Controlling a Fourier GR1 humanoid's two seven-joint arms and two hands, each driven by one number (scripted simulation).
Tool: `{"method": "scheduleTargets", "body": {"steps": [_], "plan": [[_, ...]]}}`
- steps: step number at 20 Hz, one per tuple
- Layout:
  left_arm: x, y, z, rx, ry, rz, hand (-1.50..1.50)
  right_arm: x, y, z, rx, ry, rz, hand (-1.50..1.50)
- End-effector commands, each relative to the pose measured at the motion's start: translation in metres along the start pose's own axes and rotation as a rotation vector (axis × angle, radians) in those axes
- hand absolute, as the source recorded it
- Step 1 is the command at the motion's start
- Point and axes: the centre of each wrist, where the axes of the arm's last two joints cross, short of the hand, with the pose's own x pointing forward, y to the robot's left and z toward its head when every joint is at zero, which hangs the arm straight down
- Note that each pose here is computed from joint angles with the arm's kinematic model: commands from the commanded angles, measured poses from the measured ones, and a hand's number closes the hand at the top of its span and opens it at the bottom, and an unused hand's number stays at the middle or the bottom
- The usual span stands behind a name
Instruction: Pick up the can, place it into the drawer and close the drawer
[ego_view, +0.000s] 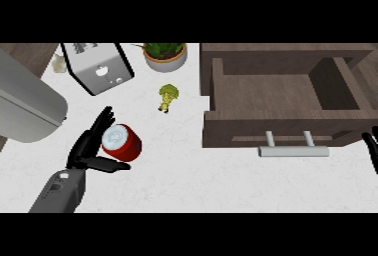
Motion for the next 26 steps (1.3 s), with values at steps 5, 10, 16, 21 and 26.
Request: {"method": "scheduleTargets", "body": {"steps": [5,10,16,21,26], "plan": [[0.003,-0.035,-0.029,-0.018,-0.005,-0.005,-1.5,-0.014,0.005,-0.008,-0.006,-0.002,-0.011,-1.5],[0.006,-0.035,-0.029,-0.048,-0.02,0.019,-1.5,-0.012,0.001,0.014,0.009,-0.002,-0.006,-1.5],[0.009,-0.034,-0.032,-0.076,-0.042,0.009,1.5,0.0,-0.007,0.0,-0.003,-0.019,-0.005,-1.5],[0.012,-0.046,-0.039,-0.114,-0.054,0.108,1.5,0.0,-0.002,0.017,-0.01,0.007,-0.012,-1.5],[0.035,-0.052,-0.046,-0.142,-0.074,0.104,1.5,0.007,-0.008,0.015,-0.015,-0.023,-0.031,-1.5]]}}
